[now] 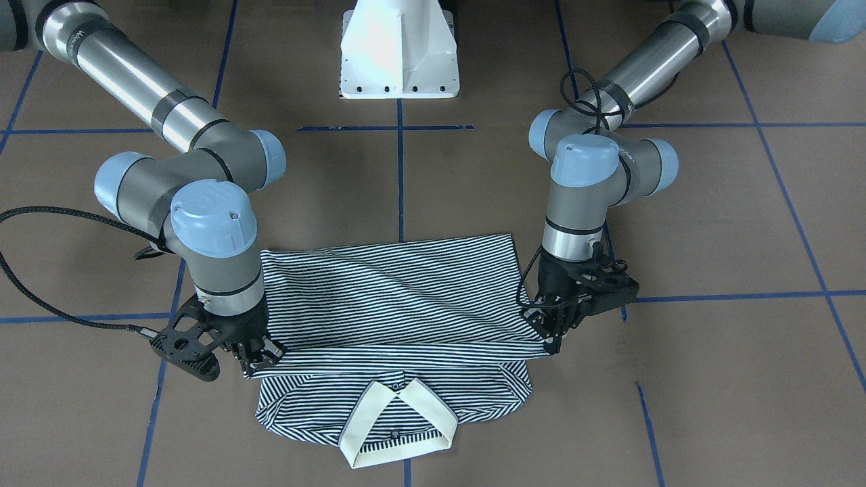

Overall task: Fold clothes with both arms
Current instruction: 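Fold the hem with both grippers over the shirt toward the collar, then move the right gripper down to the folded shirt corner nearest the robot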

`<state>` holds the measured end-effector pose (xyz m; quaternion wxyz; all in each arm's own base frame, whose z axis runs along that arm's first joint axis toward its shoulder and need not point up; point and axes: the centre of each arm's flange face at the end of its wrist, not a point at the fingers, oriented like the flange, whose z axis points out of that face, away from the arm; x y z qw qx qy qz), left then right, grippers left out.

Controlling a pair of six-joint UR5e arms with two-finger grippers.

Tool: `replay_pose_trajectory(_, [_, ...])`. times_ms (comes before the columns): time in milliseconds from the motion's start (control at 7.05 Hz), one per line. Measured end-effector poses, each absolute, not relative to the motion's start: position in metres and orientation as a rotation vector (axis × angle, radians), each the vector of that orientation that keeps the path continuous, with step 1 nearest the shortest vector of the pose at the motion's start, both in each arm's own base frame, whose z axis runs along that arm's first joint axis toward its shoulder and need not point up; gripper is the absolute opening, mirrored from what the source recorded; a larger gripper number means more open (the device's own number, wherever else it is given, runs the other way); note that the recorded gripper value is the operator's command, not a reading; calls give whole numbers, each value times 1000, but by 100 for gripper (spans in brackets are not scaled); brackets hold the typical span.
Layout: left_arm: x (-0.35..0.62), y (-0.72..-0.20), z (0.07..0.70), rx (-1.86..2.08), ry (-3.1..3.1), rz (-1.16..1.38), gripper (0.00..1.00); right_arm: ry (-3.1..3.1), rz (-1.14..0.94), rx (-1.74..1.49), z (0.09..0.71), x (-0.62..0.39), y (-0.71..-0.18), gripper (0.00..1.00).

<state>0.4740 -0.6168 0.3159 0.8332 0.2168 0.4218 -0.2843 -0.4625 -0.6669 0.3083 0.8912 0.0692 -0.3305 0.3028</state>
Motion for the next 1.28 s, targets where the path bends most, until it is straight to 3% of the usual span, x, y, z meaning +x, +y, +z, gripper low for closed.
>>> replay_pose_trajectory(284, [484,-627,321,459,889,-602,6,-682,628,141,313,-467,-671,0])
replay_pose_trajectory(426, [488,-630,328,460,891,-602,24,-687,625,143,316,-470,-671,34])
replay_pose_trajectory(568, [490,-632,332,462,898,-602,31,-689,622,143,318,-472,-670,41])
replay_pose_trajectory(993, [487,-632,327,480,960,-601,34,-711,608,147,315,-478,-655,51])
replay_pose_trajectory(1277, [481,-630,320,498,1013,-605,36,-797,580,135,312,-447,-615,60])
